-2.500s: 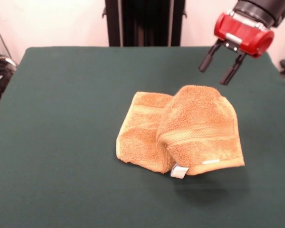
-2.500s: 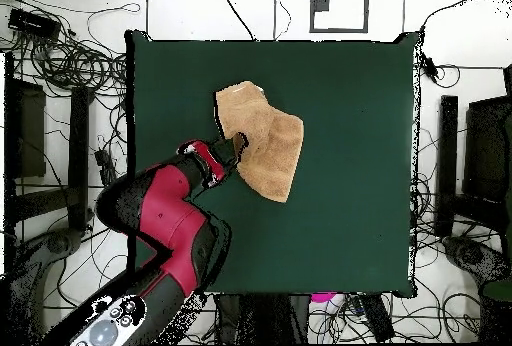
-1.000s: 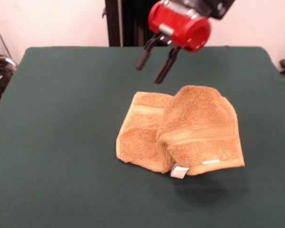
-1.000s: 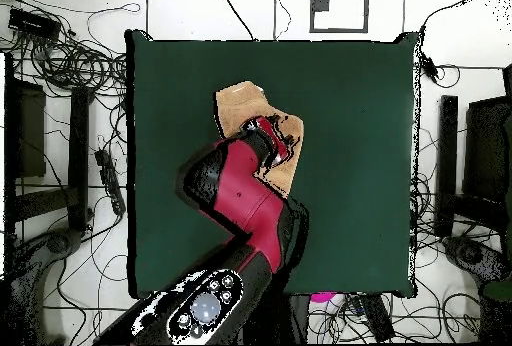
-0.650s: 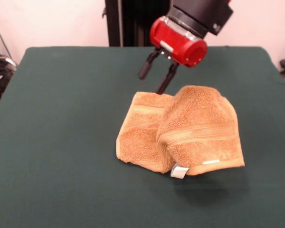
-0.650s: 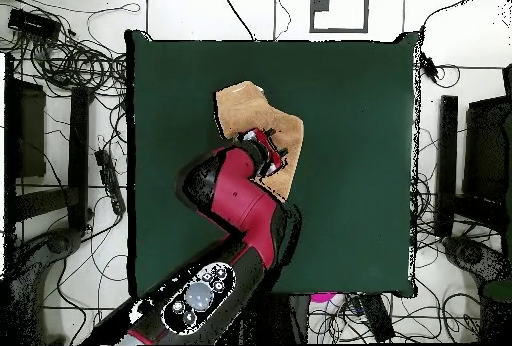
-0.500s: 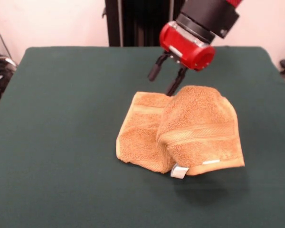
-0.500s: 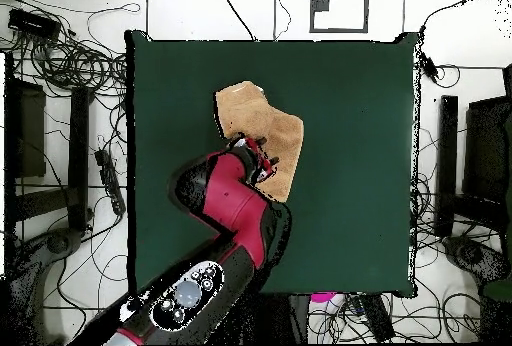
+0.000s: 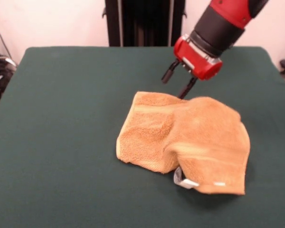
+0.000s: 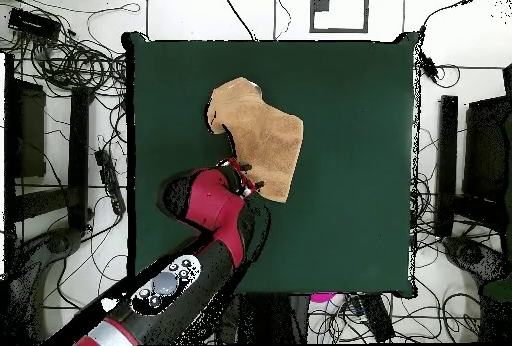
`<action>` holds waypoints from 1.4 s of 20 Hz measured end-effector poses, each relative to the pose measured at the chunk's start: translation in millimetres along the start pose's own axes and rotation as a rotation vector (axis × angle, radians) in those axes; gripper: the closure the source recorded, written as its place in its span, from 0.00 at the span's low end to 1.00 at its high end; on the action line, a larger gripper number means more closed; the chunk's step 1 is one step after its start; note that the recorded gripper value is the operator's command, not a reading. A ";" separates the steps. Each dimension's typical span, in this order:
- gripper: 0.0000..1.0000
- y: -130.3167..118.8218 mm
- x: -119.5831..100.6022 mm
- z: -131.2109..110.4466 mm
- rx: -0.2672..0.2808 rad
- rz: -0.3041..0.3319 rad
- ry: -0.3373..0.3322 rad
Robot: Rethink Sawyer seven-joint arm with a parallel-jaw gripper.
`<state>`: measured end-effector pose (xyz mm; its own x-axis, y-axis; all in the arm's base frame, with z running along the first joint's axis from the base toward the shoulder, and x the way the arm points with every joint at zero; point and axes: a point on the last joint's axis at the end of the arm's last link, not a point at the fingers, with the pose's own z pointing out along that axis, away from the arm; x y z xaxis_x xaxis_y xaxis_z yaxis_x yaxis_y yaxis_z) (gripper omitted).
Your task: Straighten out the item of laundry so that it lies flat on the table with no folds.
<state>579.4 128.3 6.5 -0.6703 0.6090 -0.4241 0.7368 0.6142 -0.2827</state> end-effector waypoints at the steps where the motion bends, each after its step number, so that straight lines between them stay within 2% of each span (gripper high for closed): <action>1: 0.00 -3.5 2.6 7.6 0.014 -0.006 0.003; 9: 0.00 -23.5 -1.9 35.8 0.070 -0.019 0.012; 13: 0.00 -36.5 -12.1 47.5 0.096 -0.021 0.007; 18: 0.00 -47.3 -26.4 59.6 0.103 -0.007 -0.001; 23: 0.00 -45.8 -36.4 87.9 0.044 0.062 0.035; 25: 0.00 -44.2 -41.0 104.8 0.001 0.116 0.073; 28: 0.00 -48.4 -54.3 107.1 -0.034 0.175 0.118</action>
<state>589.6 11.8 -48.9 -0.5398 0.7611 -0.3596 0.8406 0.5096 -0.1833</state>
